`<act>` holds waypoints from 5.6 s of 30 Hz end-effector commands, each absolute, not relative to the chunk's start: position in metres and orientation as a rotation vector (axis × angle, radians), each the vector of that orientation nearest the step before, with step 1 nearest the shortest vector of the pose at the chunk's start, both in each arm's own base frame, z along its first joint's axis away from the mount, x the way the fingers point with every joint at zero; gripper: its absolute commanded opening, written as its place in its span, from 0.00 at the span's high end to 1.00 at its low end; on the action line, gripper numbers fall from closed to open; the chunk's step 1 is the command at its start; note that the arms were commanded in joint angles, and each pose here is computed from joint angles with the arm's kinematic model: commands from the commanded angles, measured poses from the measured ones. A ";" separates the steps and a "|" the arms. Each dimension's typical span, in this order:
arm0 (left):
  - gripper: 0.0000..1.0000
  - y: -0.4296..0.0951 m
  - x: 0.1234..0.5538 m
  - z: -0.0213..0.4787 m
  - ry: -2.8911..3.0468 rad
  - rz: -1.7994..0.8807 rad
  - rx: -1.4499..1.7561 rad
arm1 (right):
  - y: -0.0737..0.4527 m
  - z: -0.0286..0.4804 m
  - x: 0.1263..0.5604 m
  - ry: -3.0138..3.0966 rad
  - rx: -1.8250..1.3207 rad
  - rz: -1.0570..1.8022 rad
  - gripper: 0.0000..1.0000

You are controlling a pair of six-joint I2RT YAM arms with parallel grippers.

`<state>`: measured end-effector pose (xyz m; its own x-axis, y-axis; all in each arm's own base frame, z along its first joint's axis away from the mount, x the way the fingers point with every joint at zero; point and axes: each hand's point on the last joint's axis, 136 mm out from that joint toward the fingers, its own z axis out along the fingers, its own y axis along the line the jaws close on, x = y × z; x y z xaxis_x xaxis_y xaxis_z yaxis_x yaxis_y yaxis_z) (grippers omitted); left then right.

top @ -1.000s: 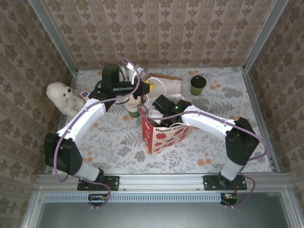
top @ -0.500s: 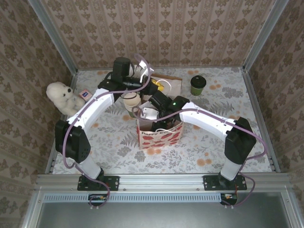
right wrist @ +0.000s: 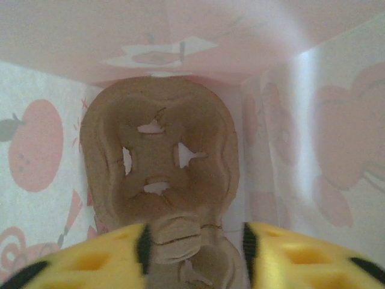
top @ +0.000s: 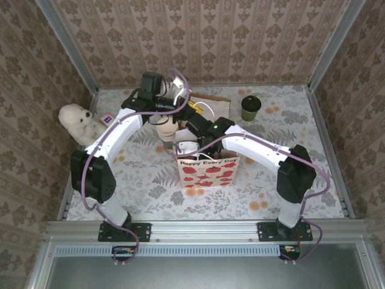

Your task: Pack the takeout coffee

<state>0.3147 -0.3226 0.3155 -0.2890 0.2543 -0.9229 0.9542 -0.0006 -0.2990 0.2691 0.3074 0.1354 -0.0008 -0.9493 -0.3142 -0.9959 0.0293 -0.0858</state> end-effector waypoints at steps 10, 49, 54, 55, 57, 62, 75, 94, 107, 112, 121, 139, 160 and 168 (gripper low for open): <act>1.00 -0.326 0.296 0.337 1.578 -1.413 1.273 | 0.277 0.100 0.275 2.115 -2.020 0.157 1.00; 1.00 -0.311 0.305 0.336 1.597 -1.381 1.211 | 0.290 0.113 0.254 2.014 -2.044 0.247 0.94; 1.00 -0.308 0.306 0.336 1.605 -1.373 1.202 | 0.276 0.102 0.252 2.054 -2.032 0.185 0.93; 1.00 -0.307 0.306 0.336 1.608 -1.371 1.201 | 0.276 0.099 0.251 2.058 -2.028 0.188 0.93; 1.00 -0.307 0.305 0.333 1.619 -1.370 1.203 | 0.278 0.088 0.254 2.085 -2.011 0.188 0.93; 1.00 -0.306 0.305 0.331 1.636 -1.374 1.198 | 0.289 0.071 0.265 2.120 -1.985 0.183 0.91; 1.00 -0.304 0.307 0.330 1.679 -1.396 1.178 | 0.306 0.076 0.264 2.073 -2.006 0.222 0.86; 1.00 -0.306 0.307 0.333 1.662 -1.422 1.188 | 0.315 0.099 0.239 2.123 -1.942 0.436 0.77; 1.00 -0.306 0.305 0.336 1.652 -1.427 1.191 | 0.307 0.048 0.240 2.297 -1.979 0.383 0.70; 1.00 -0.306 0.305 0.338 1.649 -1.426 1.191 | 0.308 0.043 0.269 2.219 -1.912 0.194 0.67; 1.00 -0.306 0.305 0.337 1.654 -1.428 1.188 | 0.309 0.060 0.256 2.153 -1.981 0.265 0.56; 1.00 -0.306 0.305 0.339 1.662 -1.432 1.179 | 0.305 0.049 0.262 2.127 -1.976 0.201 0.45; 1.00 -0.307 0.306 0.339 1.664 -1.439 1.176 | 0.312 0.062 0.263 2.114 -1.923 0.231 0.31; 1.00 -0.307 0.306 0.339 1.662 -1.440 1.175 | 0.325 0.117 0.266 2.023 -1.799 0.291 0.21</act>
